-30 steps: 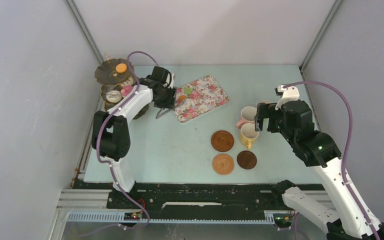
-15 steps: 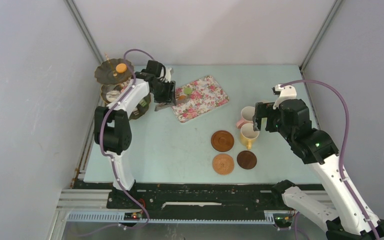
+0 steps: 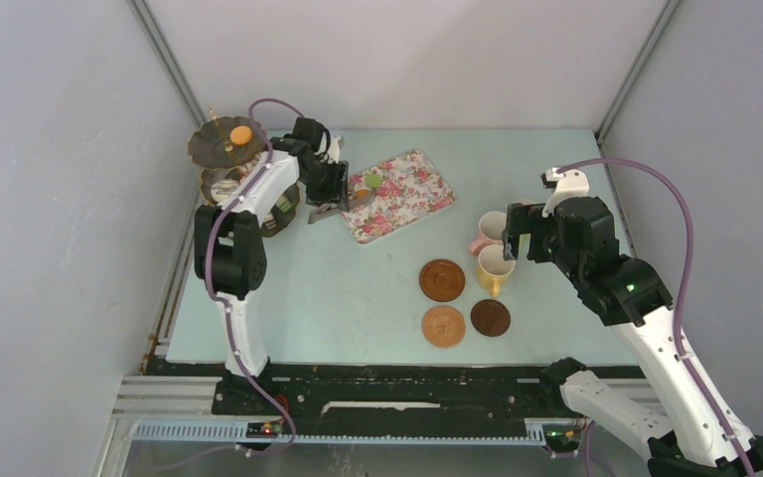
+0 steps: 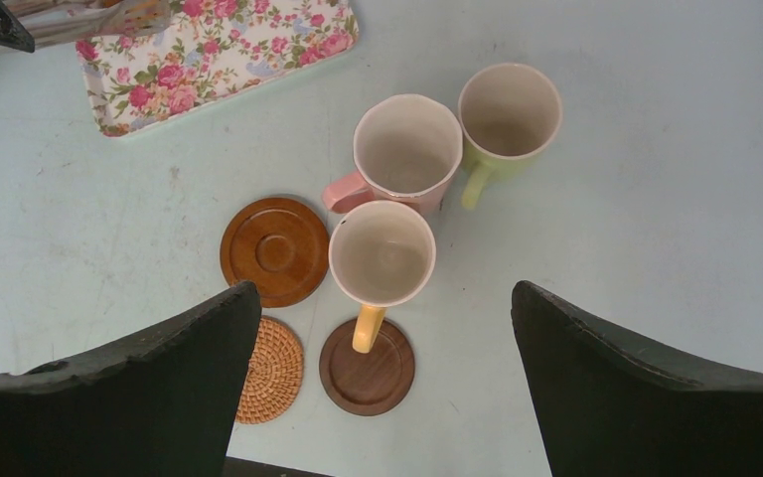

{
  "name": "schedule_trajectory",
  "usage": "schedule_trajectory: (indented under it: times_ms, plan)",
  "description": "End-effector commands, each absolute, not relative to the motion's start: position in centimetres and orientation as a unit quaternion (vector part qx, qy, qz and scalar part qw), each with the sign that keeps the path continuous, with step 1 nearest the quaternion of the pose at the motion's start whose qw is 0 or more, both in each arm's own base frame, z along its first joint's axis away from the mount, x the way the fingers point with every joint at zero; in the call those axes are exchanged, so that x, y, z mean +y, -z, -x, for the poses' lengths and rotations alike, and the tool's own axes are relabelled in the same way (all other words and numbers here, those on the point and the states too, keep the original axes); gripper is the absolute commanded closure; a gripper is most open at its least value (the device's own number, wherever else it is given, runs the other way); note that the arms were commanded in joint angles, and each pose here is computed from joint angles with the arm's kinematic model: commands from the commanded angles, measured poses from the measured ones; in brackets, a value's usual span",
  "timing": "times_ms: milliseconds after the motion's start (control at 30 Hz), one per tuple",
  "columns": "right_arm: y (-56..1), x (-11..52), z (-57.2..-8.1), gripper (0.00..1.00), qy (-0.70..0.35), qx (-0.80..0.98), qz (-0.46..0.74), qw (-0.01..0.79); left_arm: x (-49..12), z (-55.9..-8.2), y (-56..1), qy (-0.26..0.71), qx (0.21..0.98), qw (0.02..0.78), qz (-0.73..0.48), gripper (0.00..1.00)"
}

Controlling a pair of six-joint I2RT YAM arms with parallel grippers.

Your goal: Serve the afternoon tea

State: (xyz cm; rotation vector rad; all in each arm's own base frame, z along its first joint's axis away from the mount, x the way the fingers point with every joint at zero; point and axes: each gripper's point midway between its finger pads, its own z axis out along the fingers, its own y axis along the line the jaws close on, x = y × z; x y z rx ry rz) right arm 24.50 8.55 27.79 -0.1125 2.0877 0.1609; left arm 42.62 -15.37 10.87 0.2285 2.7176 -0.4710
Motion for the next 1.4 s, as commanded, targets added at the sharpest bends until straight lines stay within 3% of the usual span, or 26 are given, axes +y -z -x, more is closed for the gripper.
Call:
schedule_trajectory:
  times_ms: [0, 367, 900, 1367]
  plan:
    - [-29.5, 8.8, -24.7, 0.00, -0.079, 0.851, 0.042, 0.517, -15.9, -43.5, -11.8, 0.178, 0.962, 0.192, -0.077, 0.46]
    - [-29.6, 8.9, -24.7, 0.00, -0.079, 0.850, 0.042, 0.519, -15.5, -43.3, -11.8, 0.173, 0.965, 0.183, -0.071, 0.50]
    - [-29.6, 8.8, -24.6, 0.00, -0.080, 0.850, 0.042, 0.519, -15.7, -43.6, -12.5, 0.183, 0.964, 0.181, -0.068, 0.64]
    - [-29.6, 8.8, -24.6, 0.00, -0.078, 0.850, 0.042, 0.519, -16.7, -43.9, -14.7, 0.217, 0.955, 0.197, -0.054, 0.66]
